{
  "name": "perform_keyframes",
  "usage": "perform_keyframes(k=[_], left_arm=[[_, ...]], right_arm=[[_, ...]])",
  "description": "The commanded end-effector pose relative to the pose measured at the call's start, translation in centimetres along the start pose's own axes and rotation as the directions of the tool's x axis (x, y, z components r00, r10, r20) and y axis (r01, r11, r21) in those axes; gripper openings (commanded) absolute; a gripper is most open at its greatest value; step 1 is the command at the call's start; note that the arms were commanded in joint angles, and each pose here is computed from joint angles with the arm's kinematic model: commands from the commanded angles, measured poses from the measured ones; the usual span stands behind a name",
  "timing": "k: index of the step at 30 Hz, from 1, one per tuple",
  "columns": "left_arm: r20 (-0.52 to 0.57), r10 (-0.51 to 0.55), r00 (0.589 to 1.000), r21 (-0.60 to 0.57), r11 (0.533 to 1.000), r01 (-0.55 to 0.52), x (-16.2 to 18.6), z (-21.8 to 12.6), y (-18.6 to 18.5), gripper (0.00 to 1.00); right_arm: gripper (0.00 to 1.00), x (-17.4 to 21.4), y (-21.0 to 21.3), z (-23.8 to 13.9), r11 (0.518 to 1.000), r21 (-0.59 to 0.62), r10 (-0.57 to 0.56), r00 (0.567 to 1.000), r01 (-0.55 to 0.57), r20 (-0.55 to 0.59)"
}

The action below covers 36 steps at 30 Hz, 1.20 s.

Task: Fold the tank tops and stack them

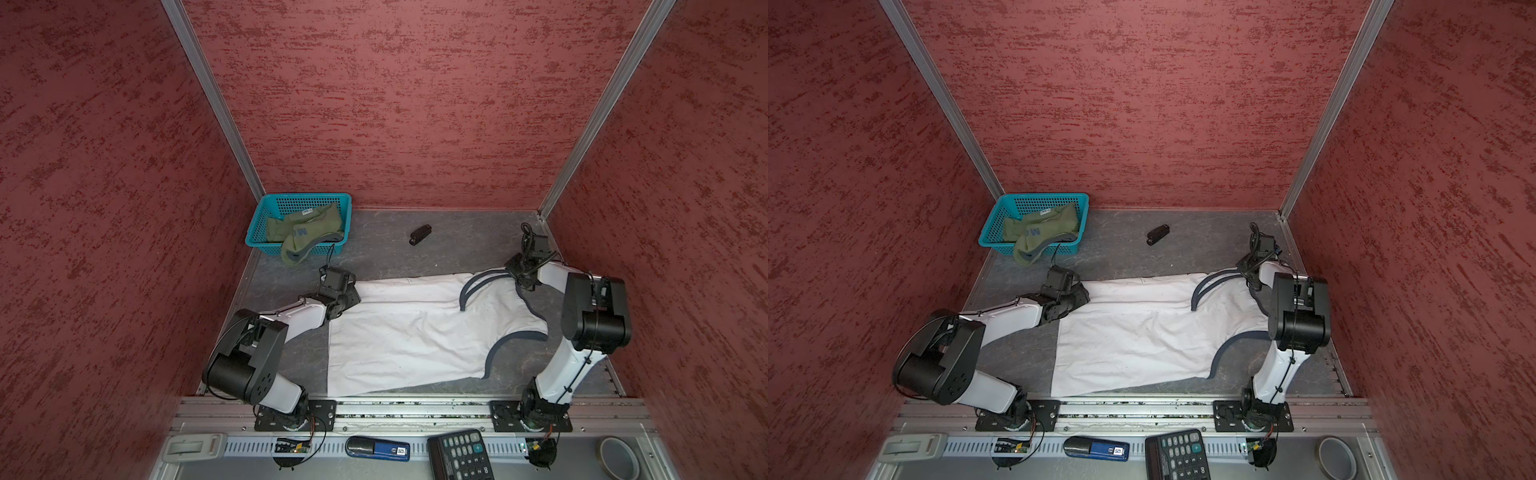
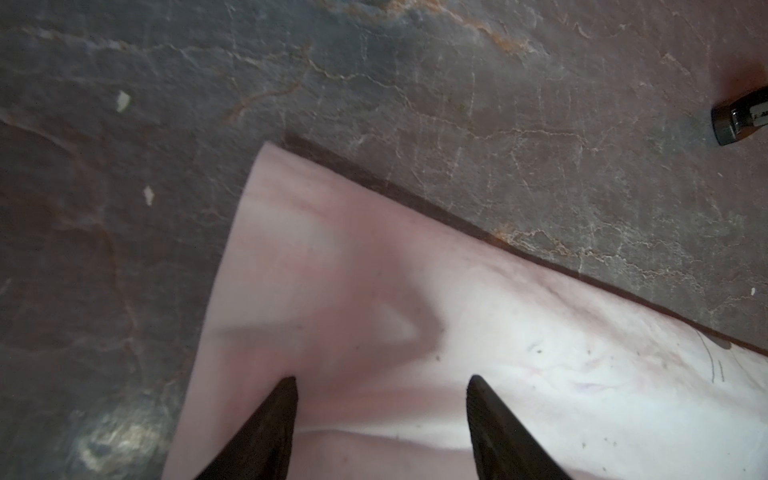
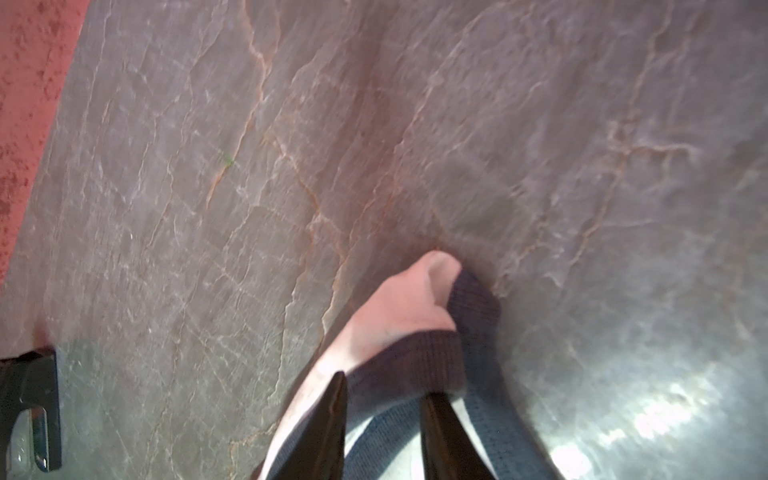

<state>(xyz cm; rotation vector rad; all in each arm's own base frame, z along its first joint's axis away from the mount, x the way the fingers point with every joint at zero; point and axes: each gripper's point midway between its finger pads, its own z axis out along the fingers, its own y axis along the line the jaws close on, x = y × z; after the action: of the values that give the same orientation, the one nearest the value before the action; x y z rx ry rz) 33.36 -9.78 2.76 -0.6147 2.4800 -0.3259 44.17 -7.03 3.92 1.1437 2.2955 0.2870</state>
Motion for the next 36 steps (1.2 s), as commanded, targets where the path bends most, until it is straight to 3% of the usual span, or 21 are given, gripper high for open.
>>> perform_keyframes(k=[1, 8, 14, 20, 36], left_arm=[[-0.161, -0.009, 0.987, -0.174, 0.984, -0.019, 4.9, 0.8, 5.2, 0.66], [-0.162, -0.013, 0.987, -0.179, 0.984, -0.016, 4.9, 0.8, 5.2, 0.66], [-0.165, -0.012, 0.986, -0.179, 0.984, -0.018, 4.9, 0.9, 5.2, 0.66], [-0.168, -0.010, 0.986, -0.180, 0.983, -0.021, 5.1, 0.9, 5.3, 0.66], [-0.163, -0.007, 0.987, -0.170, 0.985, -0.021, 5.1, 0.6, 5.2, 0.68]], right_arm=[[0.25, -2.4, -0.1, -0.2, 1.000, 0.024, 0.006, 0.997, -0.008, 0.076], [0.08, -2.3, -1.2, -0.6, 0.999, 0.034, 0.010, 0.996, -0.013, 0.092], [0.02, -3.4, -2.0, -1.2, 0.999, -0.013, 0.041, 0.995, -0.040, 0.096], [0.02, -3.3, -1.8, -0.3, 0.997, -0.057, 0.048, 0.996, -0.043, 0.080], [0.07, -4.6, -4.4, 1.9, 0.993, 0.032, 0.113, 0.991, -0.115, 0.069]])
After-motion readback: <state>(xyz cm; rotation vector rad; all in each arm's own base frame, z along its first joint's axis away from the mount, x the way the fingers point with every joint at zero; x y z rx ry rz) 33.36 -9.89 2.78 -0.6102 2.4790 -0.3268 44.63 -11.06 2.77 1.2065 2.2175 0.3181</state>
